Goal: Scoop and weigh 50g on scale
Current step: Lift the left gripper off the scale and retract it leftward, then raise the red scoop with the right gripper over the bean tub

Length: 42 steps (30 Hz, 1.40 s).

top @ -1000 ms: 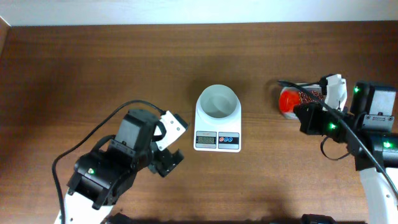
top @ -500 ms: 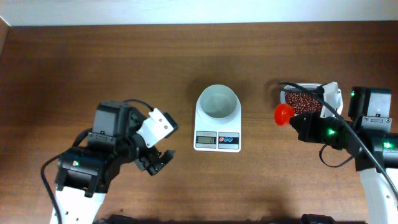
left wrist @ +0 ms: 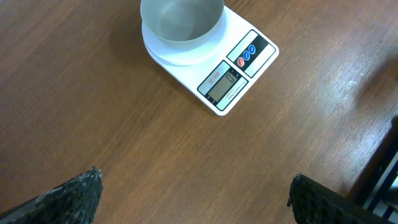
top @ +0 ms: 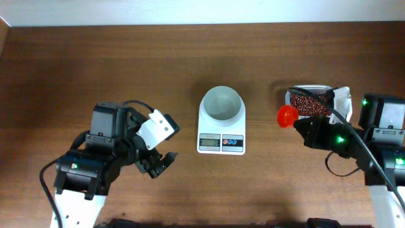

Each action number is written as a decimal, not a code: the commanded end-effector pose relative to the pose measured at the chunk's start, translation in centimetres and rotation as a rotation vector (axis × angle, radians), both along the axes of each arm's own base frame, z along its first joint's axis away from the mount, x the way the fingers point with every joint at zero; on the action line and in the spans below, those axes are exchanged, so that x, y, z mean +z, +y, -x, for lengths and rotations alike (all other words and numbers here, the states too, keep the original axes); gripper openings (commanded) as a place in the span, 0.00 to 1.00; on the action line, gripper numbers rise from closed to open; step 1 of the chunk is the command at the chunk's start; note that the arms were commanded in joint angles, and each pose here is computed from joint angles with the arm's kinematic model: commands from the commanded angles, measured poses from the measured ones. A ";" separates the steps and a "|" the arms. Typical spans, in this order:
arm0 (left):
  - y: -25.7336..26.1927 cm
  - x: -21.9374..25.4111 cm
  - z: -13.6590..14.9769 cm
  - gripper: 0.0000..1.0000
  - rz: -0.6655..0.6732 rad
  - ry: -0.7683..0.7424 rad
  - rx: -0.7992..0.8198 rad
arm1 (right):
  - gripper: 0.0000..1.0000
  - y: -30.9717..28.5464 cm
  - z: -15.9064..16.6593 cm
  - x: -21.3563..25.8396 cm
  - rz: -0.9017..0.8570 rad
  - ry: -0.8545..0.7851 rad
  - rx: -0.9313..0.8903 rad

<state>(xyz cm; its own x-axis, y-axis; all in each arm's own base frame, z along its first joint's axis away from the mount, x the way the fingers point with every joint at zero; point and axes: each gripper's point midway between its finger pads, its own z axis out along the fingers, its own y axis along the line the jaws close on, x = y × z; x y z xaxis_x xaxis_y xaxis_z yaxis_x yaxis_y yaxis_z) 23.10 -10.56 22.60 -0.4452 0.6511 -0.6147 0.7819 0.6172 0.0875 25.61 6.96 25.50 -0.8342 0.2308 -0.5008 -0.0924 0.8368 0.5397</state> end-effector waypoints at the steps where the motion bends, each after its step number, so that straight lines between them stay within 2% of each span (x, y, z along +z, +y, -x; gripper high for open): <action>1: -0.1 0.6 -0.2 0.99 0.003 -0.023 -0.015 | 0.04 0.7 0.2 0.6 -0.020 -0.028 0.047; 8: -0.2 1.1 -0.3 0.99 -0.002 -0.049 -0.044 | 0.04 0.7 0.2 0.6 -0.022 -0.027 0.044; 12: -1.8 2.3 0.5 0.99 0.041 -0.102 -0.194 | 0.04 0.7 0.2 0.6 -0.022 -0.027 0.044; 20: 0.5 0.4 1.2 0.99 -0.034 -0.020 -0.196 | 0.04 0.7 0.3 0.5 -0.018 -0.024 0.042; 25: 0.4 1.3 1.1 0.99 -0.026 -0.043 -0.199 | 0.04 0.7 0.2 0.5 -0.018 -0.024 0.042; 29: 0.4 1.2 1.1 0.99 0.008 -0.004 -0.135 | 0.04 0.7 0.2 0.5 -0.018 -0.025 0.042; 35: 0.9 1.3 0.5 0.99 -0.021 -0.028 -0.119 | 0.04 0.7 0.3 0.5 -0.018 -0.024 0.042; 42: -0.2 2.1 0.4 0.99 0.055 -0.034 -0.124 | 0.04 0.7 0.4 0.4 -0.019 -0.017 0.042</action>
